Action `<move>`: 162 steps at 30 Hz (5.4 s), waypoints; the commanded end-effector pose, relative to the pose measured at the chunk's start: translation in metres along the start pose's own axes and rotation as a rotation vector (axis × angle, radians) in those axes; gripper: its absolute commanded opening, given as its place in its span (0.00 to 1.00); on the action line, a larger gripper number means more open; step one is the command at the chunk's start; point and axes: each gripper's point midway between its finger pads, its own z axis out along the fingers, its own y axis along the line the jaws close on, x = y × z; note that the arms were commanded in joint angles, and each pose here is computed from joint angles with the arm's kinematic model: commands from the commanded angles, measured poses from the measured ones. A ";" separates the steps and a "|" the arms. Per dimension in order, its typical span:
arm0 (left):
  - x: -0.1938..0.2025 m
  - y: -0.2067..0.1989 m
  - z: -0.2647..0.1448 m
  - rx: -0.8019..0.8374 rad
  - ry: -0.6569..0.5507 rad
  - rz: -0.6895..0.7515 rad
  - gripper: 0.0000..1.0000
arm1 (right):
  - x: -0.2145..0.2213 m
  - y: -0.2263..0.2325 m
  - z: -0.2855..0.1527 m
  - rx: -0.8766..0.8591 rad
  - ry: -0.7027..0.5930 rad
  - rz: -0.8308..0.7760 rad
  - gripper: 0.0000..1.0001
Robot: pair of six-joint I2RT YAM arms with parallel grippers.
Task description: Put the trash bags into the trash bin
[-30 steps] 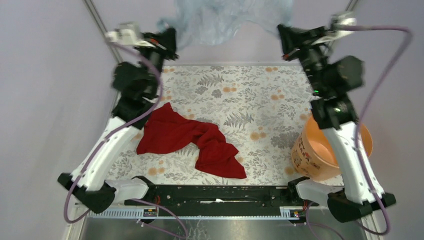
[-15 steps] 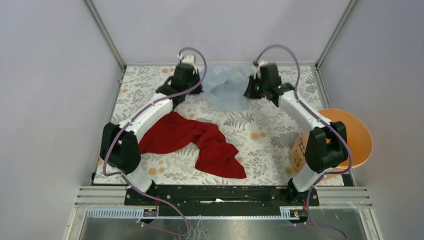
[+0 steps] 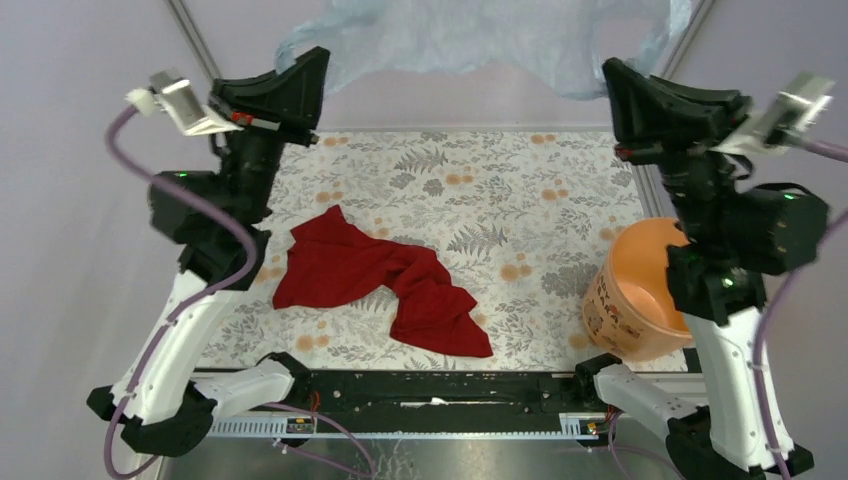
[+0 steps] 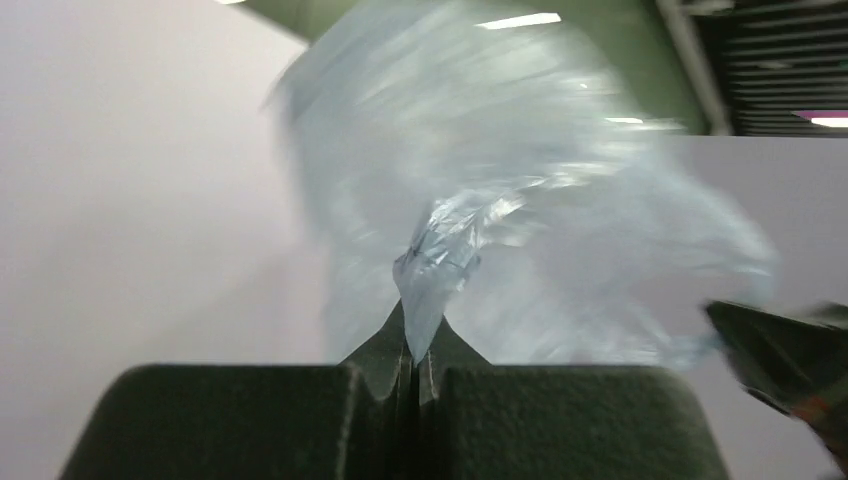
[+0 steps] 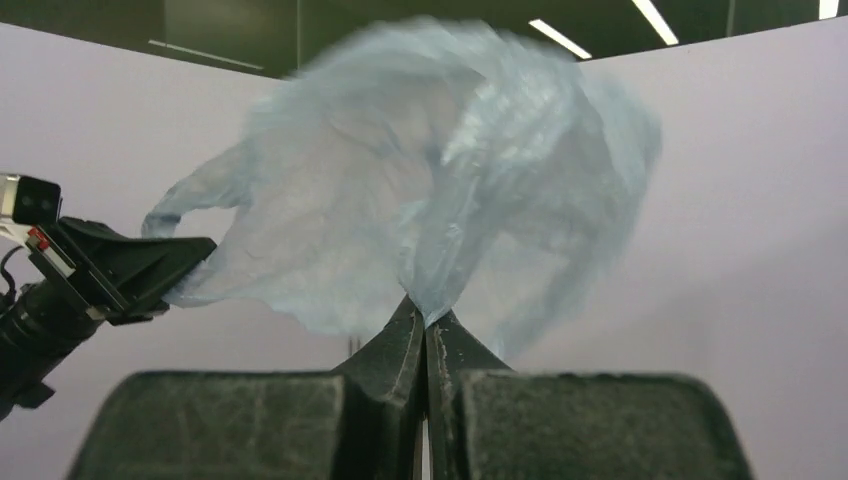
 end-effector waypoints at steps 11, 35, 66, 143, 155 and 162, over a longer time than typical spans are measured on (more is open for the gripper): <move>0.371 0.209 -0.193 -0.710 0.813 -0.386 0.00 | 0.466 -0.071 -0.137 0.284 1.051 0.373 0.00; 0.233 0.179 -0.090 -0.618 0.494 -0.075 0.00 | 0.260 -0.065 -0.020 0.172 0.529 0.157 0.00; 0.179 0.131 -0.081 -0.437 0.407 -0.196 0.00 | 0.235 -0.050 -0.036 0.161 0.469 0.192 0.00; 0.103 0.149 -0.149 -0.668 0.417 0.111 0.00 | 0.245 -0.121 -0.337 1.473 1.143 -0.020 0.98; 0.094 0.145 -0.151 -0.663 0.413 0.134 0.00 | 0.308 -0.148 -0.320 1.384 1.129 -0.090 0.54; 0.096 0.145 -0.150 -0.665 0.414 0.123 0.00 | 0.342 -0.137 -0.273 1.112 1.171 0.009 0.21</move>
